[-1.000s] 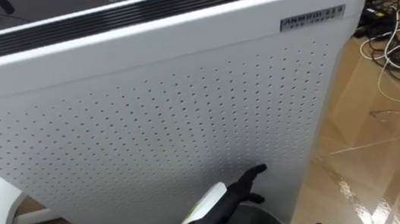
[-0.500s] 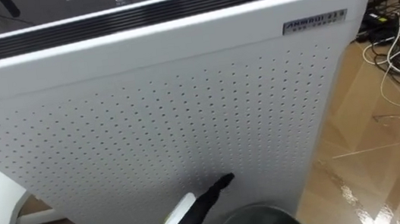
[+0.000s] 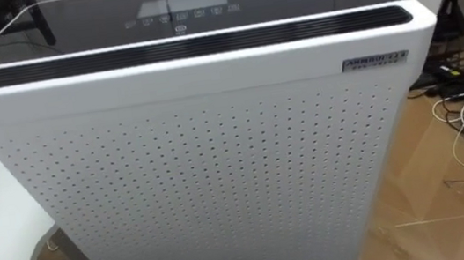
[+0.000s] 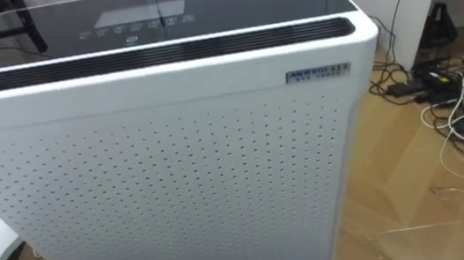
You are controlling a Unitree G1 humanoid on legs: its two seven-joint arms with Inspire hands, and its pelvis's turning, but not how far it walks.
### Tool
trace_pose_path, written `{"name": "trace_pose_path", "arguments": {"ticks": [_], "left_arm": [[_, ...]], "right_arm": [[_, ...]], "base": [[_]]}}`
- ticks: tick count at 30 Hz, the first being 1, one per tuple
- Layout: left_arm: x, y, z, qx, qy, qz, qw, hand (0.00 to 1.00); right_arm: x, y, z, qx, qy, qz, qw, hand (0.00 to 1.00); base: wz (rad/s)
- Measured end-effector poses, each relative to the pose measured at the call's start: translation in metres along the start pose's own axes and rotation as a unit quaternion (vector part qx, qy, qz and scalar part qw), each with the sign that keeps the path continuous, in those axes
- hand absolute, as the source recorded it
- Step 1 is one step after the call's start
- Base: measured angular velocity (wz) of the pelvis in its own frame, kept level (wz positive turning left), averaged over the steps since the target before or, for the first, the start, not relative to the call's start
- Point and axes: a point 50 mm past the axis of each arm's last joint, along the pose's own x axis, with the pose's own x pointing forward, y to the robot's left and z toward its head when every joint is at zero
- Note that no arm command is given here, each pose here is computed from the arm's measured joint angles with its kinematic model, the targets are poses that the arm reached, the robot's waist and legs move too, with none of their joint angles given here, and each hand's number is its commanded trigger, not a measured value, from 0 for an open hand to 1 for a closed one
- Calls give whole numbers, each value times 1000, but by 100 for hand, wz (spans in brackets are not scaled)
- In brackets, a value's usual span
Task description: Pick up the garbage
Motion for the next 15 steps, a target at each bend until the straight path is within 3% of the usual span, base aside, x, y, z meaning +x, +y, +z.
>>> {"name": "trace_pose_path", "arguments": {"ticks": [8, 15], "left_arm": [[-17, -6, -49, -41, 122, 34, 991, 0], [-32, -10, -73, -45, 192, 32, 980, 0]], "right_arm": [[-2, 4, -16, 47, 31, 4, 998, 100], [-2, 7, -18, 56, 42, 6, 998, 100]], "base": [[1], [-4]]}}
